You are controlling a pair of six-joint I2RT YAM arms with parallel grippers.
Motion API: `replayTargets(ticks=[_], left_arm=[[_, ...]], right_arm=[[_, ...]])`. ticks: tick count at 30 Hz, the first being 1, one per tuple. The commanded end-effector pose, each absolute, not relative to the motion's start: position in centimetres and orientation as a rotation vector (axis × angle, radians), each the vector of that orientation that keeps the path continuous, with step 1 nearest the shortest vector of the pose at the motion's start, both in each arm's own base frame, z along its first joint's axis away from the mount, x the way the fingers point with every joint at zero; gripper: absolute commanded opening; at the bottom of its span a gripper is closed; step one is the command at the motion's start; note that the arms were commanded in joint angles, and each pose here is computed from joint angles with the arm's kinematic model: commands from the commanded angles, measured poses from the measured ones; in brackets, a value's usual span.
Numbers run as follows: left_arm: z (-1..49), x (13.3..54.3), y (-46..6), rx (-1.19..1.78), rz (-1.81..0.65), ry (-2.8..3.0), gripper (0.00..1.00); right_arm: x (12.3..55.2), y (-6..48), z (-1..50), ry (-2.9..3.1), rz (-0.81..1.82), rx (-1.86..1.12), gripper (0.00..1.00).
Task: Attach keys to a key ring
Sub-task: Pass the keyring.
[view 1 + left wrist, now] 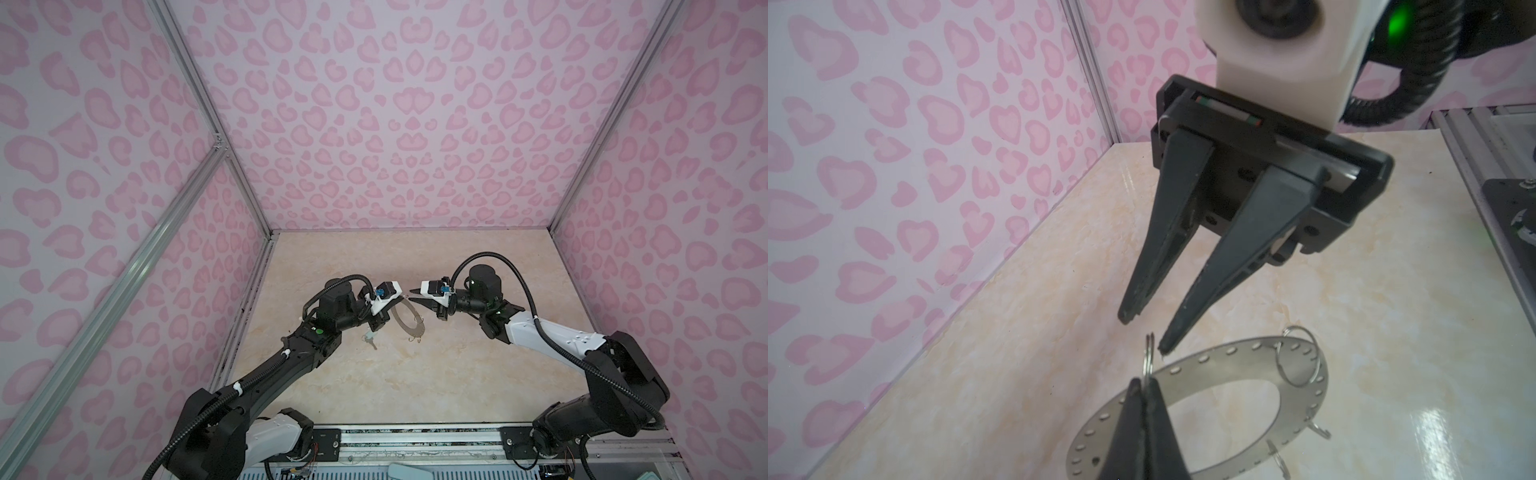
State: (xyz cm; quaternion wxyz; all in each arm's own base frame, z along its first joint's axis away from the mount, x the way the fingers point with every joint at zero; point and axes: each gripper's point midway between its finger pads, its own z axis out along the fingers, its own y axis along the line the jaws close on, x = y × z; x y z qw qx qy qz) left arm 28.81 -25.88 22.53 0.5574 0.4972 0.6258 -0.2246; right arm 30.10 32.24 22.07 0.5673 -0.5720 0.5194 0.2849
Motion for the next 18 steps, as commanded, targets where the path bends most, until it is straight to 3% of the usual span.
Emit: replayTargets(ticks=[1,18], left_arm=[[21.63,28.88,-25.49,1.239,-0.453,1.519,0.03],[21.55,29.54,-26.26,1.307,-0.41,1.567,0.03]], right_arm=[[30.38,31.96,21.53,1.244,0.62,-1.36,0.22],[29.47,32.84,21.96,1.202,0.652,-1.383,0.17]])
